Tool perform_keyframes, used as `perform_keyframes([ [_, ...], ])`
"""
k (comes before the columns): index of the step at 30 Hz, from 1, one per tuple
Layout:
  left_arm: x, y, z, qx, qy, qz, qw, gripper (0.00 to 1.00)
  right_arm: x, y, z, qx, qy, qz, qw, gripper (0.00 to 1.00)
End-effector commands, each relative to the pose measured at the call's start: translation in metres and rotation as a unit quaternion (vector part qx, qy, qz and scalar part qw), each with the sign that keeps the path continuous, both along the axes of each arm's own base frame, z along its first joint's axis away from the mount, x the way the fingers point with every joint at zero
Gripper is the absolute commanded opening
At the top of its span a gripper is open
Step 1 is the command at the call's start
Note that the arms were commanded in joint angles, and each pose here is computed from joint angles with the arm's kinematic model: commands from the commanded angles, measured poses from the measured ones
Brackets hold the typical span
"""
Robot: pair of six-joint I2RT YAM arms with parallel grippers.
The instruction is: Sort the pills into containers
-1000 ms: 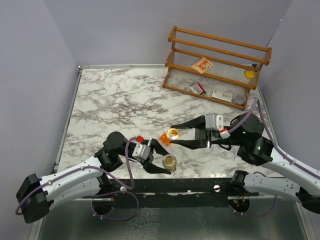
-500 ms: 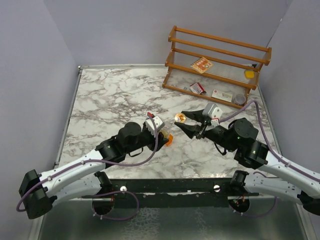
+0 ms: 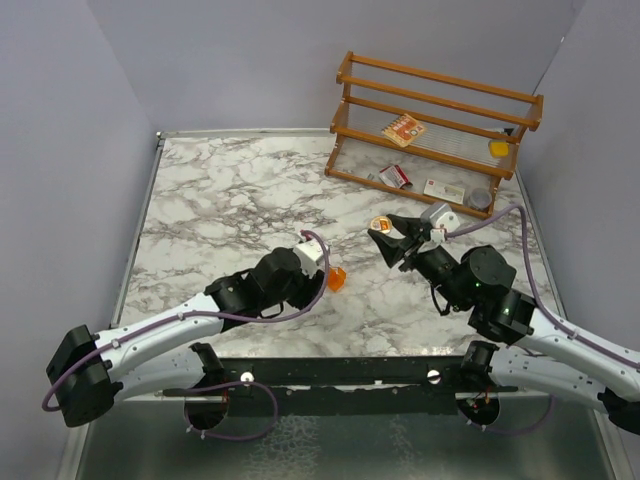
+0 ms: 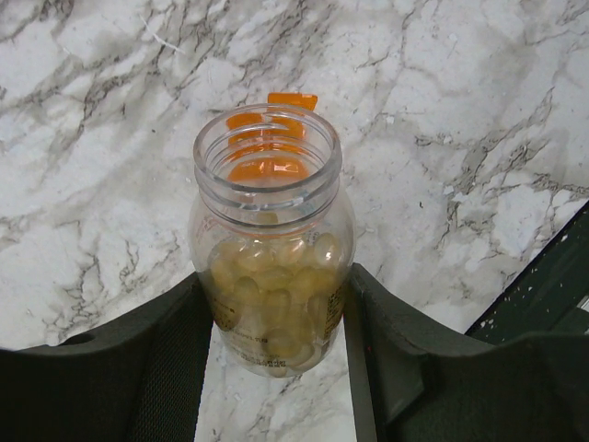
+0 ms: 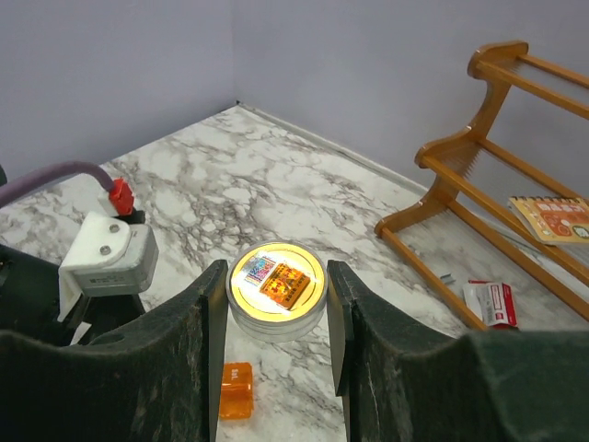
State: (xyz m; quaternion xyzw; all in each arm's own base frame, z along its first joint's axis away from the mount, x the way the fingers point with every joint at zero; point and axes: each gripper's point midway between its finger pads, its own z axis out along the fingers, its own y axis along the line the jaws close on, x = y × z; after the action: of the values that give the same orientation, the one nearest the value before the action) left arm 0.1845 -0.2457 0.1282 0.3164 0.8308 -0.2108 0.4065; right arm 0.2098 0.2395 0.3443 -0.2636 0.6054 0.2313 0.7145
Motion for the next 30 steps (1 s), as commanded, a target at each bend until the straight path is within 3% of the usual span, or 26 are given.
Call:
perform_keyframes([
  [1,-0.009,0.001,-0.008,-0.010,0.034,0.019,0.999,0.00,0.008,-0.016,0.002,0.024,0.008,-0.047,0.999,0.01],
  [16,-0.036,-0.011,-0.063,0.064,0.127,-0.026,0.990,0.00,0.010,-0.028,-0.007,0.035,0.023,-0.073,0.996,0.01],
  [30,-0.032,-0.002,-0.074,0.147,0.151,-0.003,0.977,0.00,0.010,-0.034,-0.013,0.037,0.023,-0.082,0.996,0.01],
])
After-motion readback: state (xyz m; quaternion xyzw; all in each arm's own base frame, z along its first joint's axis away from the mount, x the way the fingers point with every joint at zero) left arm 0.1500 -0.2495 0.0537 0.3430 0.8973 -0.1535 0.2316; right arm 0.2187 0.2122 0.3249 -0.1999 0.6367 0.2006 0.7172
